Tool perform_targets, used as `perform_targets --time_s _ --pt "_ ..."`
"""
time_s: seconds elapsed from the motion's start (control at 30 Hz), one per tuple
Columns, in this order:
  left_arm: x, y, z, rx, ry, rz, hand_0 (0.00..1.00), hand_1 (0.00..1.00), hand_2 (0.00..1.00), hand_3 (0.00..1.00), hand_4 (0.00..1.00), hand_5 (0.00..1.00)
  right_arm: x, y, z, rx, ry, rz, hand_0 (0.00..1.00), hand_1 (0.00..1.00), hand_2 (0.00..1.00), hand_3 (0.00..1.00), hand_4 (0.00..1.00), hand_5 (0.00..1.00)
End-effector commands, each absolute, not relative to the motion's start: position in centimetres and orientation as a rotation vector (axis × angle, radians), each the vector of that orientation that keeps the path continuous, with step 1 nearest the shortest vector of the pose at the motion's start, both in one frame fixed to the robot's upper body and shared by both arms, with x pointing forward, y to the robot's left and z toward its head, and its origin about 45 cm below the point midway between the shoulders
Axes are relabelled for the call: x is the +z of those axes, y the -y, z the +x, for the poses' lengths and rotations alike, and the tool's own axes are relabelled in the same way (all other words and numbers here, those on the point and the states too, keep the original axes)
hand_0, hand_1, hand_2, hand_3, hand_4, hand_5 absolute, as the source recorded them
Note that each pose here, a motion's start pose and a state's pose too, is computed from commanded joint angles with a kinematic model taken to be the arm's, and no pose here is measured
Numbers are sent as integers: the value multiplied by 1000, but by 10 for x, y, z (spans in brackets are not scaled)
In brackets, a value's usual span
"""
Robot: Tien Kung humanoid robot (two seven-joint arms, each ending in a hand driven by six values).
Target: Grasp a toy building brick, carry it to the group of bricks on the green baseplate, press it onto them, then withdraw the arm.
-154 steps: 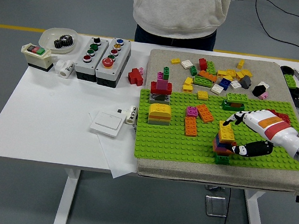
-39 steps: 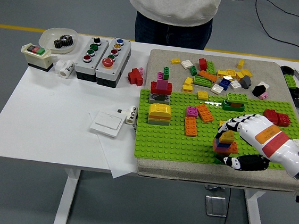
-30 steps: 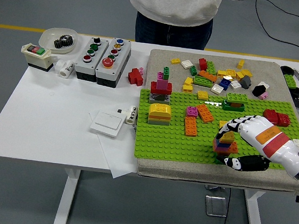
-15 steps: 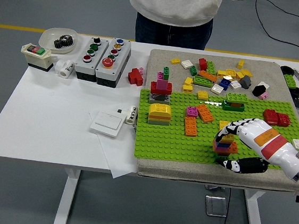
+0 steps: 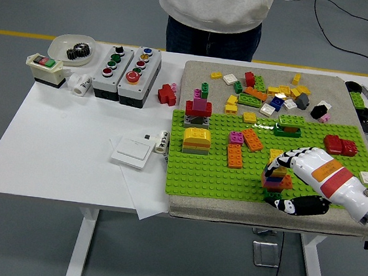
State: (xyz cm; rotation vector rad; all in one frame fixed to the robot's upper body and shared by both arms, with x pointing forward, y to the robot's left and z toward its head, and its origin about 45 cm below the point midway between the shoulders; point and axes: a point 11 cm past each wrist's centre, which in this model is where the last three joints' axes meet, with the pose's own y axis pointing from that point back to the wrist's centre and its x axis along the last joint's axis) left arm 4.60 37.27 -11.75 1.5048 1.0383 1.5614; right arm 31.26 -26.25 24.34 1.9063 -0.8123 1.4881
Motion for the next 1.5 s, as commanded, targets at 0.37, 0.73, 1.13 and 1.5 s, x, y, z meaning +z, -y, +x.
perform_targets --time_s 0.37,0.73,1.13,1.5 --pt "-118 -373 47 1563 -1038 1503 739 725 718 589 639 664 241 263 312 1478 798 1902 571 580 637 553 830 453" --pt "-117 -373 47 1565 -1037 1500 740 724 719 588 638 663 237 265 312 1459 788 1905 566 569 630 552 830 456" --pt "-117 -373 46 1563 -1037 1505 739 724 718 589 639 665 241 264 312 1470 804 1904 562 566 627 550 830 457" --pt "-118 -374 43 1558 -1037 1515 739 725 718 589 639 666 266 266 317 1546 948 1882 570 587 636 556 829 456"
